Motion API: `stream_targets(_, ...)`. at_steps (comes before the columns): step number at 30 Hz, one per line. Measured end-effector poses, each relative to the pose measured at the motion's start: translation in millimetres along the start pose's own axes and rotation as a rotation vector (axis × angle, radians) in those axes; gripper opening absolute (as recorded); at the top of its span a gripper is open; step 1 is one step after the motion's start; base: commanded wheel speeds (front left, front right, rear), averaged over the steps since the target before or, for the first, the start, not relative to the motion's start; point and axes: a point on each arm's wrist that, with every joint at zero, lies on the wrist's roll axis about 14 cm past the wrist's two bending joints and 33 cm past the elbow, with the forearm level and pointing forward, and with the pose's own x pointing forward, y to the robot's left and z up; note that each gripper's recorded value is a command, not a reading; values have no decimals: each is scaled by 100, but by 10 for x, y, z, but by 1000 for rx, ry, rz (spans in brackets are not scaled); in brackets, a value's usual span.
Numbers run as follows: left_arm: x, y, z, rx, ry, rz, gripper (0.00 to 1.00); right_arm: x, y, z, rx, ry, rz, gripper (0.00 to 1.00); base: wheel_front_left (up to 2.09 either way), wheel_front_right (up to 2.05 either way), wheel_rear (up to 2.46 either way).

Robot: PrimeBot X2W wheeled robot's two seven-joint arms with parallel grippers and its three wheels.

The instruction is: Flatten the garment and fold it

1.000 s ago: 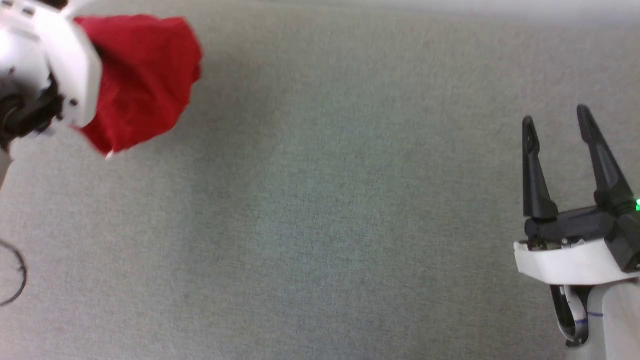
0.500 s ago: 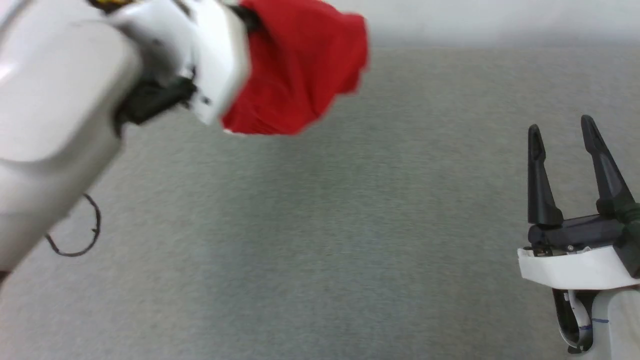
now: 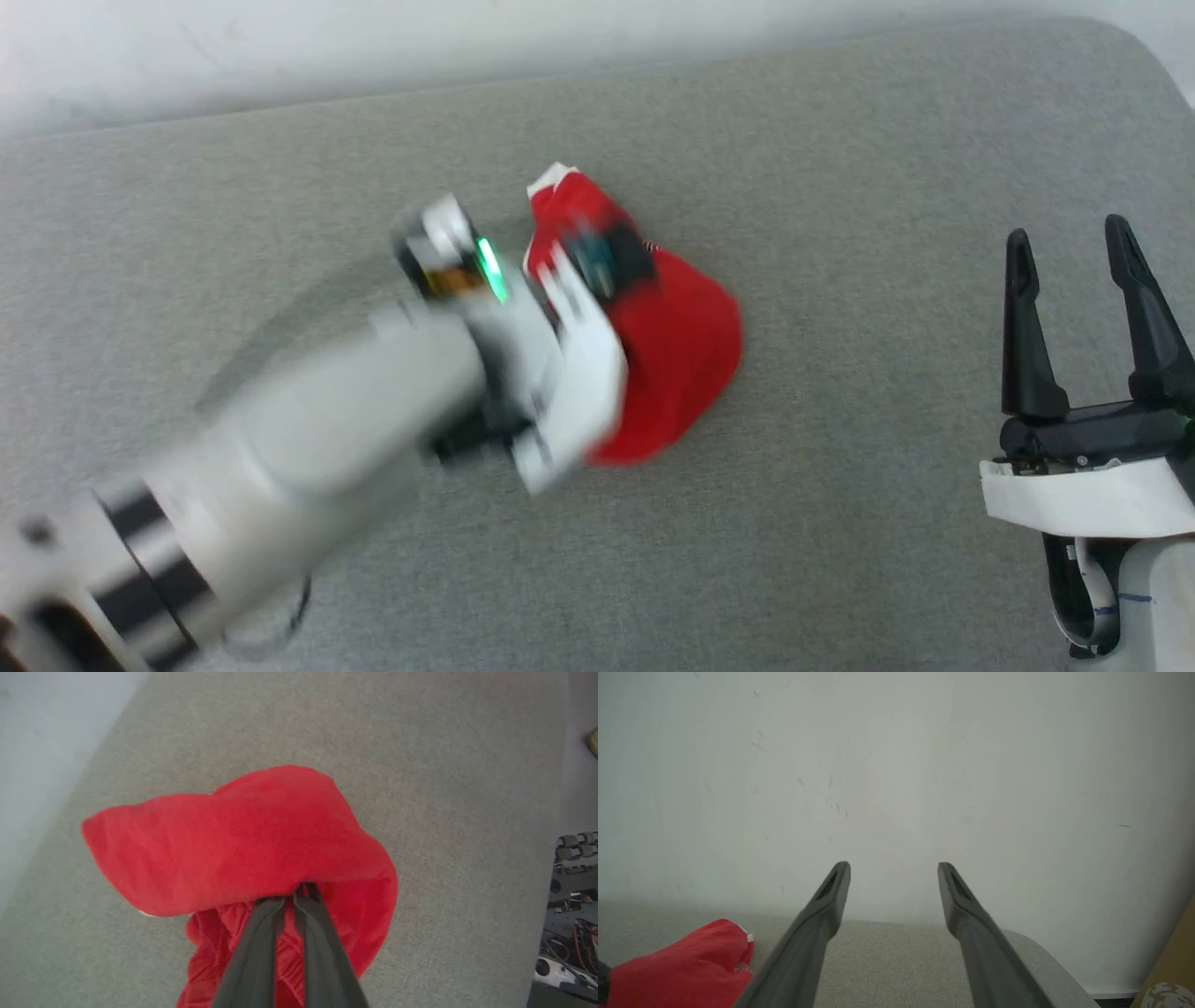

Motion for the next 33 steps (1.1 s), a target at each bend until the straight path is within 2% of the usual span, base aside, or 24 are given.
stream_targets(7, 187, -866, -625, -63, 133, -186, 0, -11, -32, -66, -3, 20, -9, 100, 0, 0, 0)
stream_targets(10, 162, -1045, -716, -80, 142, -207, 0, -2, 23, -81, 5, 22, 5, 100, 0, 0, 0)
stream_targets(12, 142, -1054, -696, -85, 114, -194, 0, 0, 56, -78, 10, 21, 13, 100, 0, 0, 0)
stream_targets(13, 131, -1032, -662, -89, 86, -181, 33, -2, 68, -72, 12, 19, 17, 100, 0, 0, 0)
stream_targets(14, 119, -999, -628, -91, 56, -164, 100, -6, 79, -61, 13, 17, 19, 100, 0, 0, 0)
stream_targets(18, 16, -837, -395, -84, -106, -84, 100, -59, 130, -1, 15, 9, 34, 100, 0, 0, 0)
stream_targets(23, -274, -533, 37, -43, -347, 78, 100, -128, 214, 76, 27, -4, 57, 100, 0, 0, 0)
stream_targets(29, -849, -65, 460, -20, -640, 388, 100, -131, 322, 153, 37, -25, 87, 100, 0, 0, 0)
stream_targets(33, -1216, 225, 408, -45, -731, 617, 100, -135, 398, 168, 46, -29, 108, 100, 0, 0, 0)
